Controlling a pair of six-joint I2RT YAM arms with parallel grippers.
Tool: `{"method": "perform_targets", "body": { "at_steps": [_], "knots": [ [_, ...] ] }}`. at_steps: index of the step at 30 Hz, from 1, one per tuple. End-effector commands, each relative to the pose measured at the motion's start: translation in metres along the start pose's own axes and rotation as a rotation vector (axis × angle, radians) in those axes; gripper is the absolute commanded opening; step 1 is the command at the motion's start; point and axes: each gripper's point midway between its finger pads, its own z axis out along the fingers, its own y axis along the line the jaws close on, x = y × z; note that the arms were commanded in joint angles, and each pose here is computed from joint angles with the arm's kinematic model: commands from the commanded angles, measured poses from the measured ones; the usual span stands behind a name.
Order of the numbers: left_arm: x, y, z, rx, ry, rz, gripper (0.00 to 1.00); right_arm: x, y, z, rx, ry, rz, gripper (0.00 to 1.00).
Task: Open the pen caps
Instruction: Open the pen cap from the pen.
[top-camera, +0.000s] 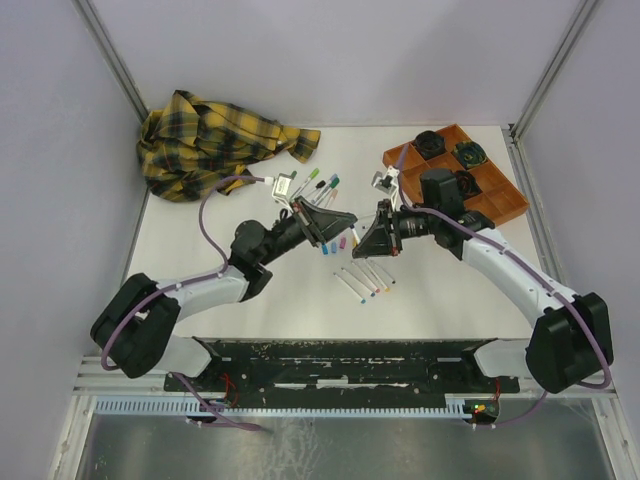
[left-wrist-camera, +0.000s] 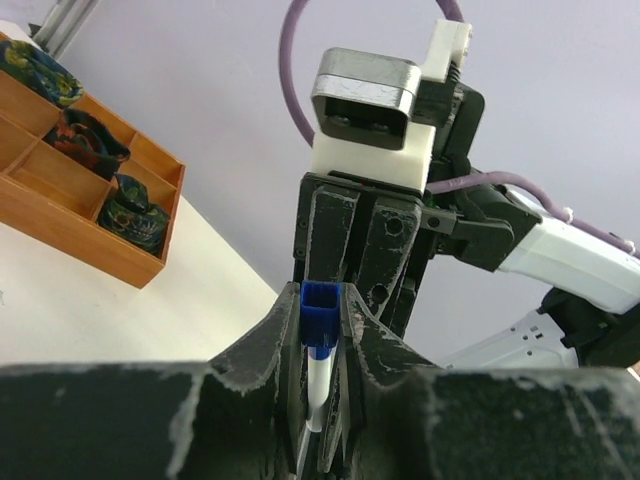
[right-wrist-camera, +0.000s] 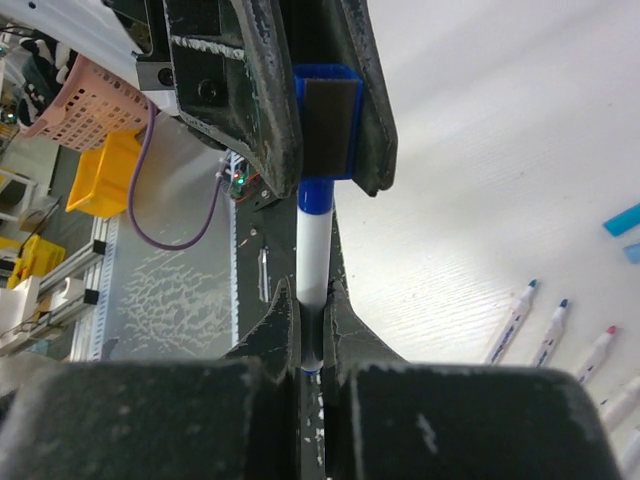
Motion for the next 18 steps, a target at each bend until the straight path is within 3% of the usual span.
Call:
{"method": "perform_targets", "body": {
  "at_steps": [1,9,13,18],
  "knots": [
    [-0.118,-0.019,0.009,0.002,-0.334,0.127,0.03,0.004,0.003,0.001,-0.021,0.023,0.013,0.0],
    [-0.182,-0.018,0.011,-0.009,-0.447,0.166,0.03,0.01,-0.008,0.003,0.01,0.057,0.04,0.0],
    [-0.181,-0.008,0.007,-0.039,-0.442,0.157,0.03,0.014,-0.018,0.001,0.079,0.082,0.024,0.0],
    [-0.157,0.017,-0.007,-0.112,-0.403,0.125,0.03,0.025,-0.062,-0.02,0.361,0.192,-0.034,0.0]
  ]
}}
